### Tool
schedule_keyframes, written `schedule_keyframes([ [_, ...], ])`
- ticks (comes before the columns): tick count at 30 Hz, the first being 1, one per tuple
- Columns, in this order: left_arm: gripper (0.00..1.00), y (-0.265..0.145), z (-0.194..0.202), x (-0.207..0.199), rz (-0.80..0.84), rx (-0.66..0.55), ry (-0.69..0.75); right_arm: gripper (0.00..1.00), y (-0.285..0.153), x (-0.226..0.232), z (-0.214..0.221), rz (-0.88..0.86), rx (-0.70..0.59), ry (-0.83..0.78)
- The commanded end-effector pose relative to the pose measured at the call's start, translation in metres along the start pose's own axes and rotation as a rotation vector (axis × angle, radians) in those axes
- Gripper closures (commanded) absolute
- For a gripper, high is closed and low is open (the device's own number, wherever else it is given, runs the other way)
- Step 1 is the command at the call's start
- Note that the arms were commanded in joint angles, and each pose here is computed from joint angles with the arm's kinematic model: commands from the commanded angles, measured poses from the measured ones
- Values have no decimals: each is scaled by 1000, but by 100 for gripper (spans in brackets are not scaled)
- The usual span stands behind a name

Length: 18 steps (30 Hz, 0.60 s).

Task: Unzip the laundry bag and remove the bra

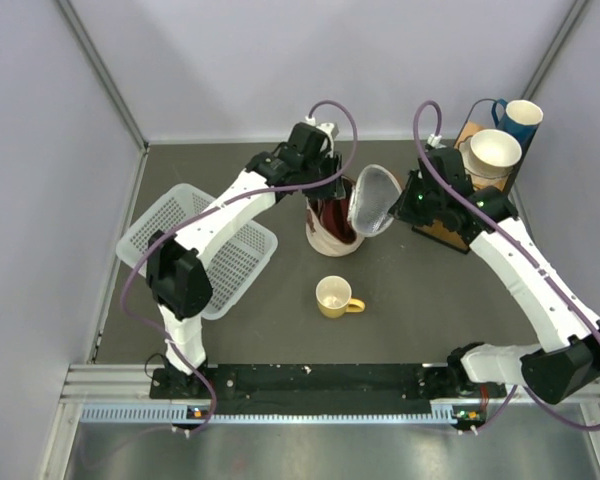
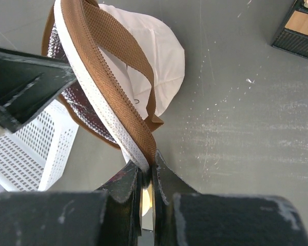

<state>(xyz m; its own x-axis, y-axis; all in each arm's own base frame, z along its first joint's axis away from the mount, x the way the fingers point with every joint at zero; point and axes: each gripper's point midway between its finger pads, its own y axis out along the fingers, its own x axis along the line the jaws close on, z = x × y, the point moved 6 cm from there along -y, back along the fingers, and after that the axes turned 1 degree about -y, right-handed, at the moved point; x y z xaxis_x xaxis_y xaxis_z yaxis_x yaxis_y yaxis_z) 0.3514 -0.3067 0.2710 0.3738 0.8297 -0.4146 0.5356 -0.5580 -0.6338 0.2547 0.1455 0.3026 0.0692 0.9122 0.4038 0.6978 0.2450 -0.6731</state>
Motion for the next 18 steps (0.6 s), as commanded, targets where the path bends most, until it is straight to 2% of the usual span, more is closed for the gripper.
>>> schedule_keyframes([
  [1, 57, 18, -1, 4, -70, -16, 11, 100, -17, 10, -13, -75, -87, 0],
  [10, 57, 42, 17, 5, -138, 16, 44, 100, -24, 13, -16, -99, -96, -11],
  [11, 62, 43, 17, 3, -130, 19, 44, 100, -24, 13, -16, -99, -98, -12],
  [12, 90, 42, 16, 1, -126, 14, 47, 100, -23, 13, -16, -97, -96, -14],
  [13, 100, 41, 15, 0, -126, 12, 48, 100, -23, 13, -16, -99, -96, -13],
  [15, 99, 39, 11, -1, -136, 1, 64, 100, -23, 14, -17, -99, -98, -13],
  [18, 83, 35, 8, 1, -165, -2, 86, 100, -25, 15, -19, -103, -104, -15],
])
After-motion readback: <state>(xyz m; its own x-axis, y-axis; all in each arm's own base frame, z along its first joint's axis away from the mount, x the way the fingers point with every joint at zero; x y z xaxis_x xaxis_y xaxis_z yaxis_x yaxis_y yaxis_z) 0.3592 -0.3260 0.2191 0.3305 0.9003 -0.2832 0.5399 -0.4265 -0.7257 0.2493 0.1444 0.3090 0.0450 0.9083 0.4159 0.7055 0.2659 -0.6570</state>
